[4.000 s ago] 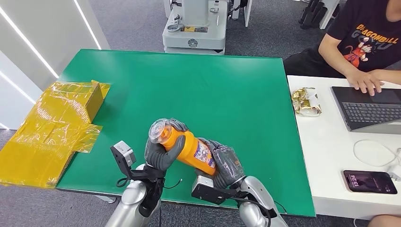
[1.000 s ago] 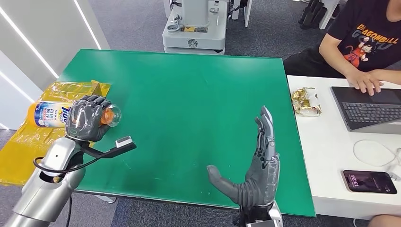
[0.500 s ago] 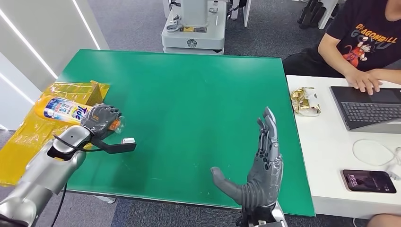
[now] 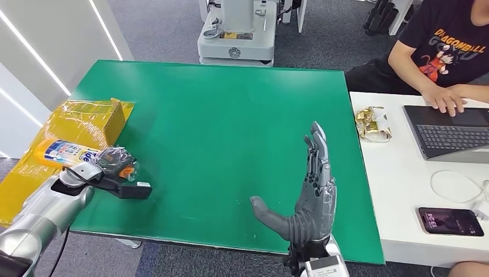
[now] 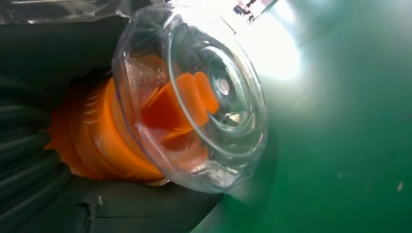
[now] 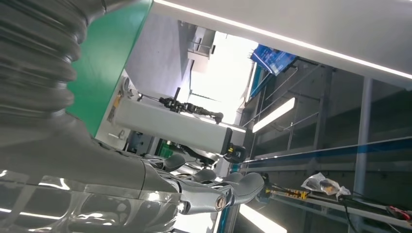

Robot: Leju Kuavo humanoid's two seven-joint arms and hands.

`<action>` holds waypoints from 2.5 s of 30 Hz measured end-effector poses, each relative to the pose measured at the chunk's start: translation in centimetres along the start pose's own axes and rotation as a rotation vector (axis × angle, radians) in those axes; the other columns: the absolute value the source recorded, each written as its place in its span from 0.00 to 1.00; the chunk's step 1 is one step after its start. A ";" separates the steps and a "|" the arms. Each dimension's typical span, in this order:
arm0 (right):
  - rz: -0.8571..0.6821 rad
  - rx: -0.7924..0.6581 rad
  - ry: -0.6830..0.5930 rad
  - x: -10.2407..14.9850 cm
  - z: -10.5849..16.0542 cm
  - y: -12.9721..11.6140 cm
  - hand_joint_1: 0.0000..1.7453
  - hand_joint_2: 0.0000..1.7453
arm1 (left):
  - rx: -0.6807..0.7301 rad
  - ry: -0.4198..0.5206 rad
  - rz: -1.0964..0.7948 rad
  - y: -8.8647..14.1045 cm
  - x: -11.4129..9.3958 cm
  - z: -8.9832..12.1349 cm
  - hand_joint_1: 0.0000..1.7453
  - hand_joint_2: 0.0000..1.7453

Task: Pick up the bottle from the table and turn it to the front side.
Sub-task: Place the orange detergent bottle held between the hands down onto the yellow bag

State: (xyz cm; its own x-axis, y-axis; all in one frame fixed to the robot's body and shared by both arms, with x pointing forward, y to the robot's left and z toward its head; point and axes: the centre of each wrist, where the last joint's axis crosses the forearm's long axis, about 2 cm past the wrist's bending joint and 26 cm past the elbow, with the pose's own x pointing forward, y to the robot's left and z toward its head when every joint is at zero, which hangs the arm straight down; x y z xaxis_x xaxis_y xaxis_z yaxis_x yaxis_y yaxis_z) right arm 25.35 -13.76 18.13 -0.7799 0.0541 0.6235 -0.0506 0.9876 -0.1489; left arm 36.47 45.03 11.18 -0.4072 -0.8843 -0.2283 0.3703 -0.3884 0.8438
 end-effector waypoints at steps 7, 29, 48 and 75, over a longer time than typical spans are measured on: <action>-0.010 0.014 -0.001 -0.3 -0.3 0.2 0.00 1.00 | -0.005 0.014 0.018 -0.5 -0.5 0.3 0.91 1.00; -0.017 0.055 0.003 -1.3 -0.7 0.5 0.00 1.00 | 0.068 0.077 0.046 -1.9 -0.4 1.0 0.00 1.00; -0.016 0.053 0.005 -1.4 -0.7 0.5 0.00 1.00 | 0.129 0.107 0.056 -3.9 0.0 2.7 0.00 1.00; -0.007 0.086 0.000 -1.3 -0.1 0.5 0.00 1.00 | 0.979 -0.079 0.248 -0.4 6.1 7.7 0.00 1.00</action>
State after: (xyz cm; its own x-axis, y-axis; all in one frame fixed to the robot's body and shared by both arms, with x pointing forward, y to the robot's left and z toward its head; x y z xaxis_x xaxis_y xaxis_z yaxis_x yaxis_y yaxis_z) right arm 26.39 -13.31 17.27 -0.7794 0.0469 0.6247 -0.1096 0.9716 -0.2097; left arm 27.43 41.79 13.15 -0.4786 -0.8780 0.0105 -0.3810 0.2185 0.8984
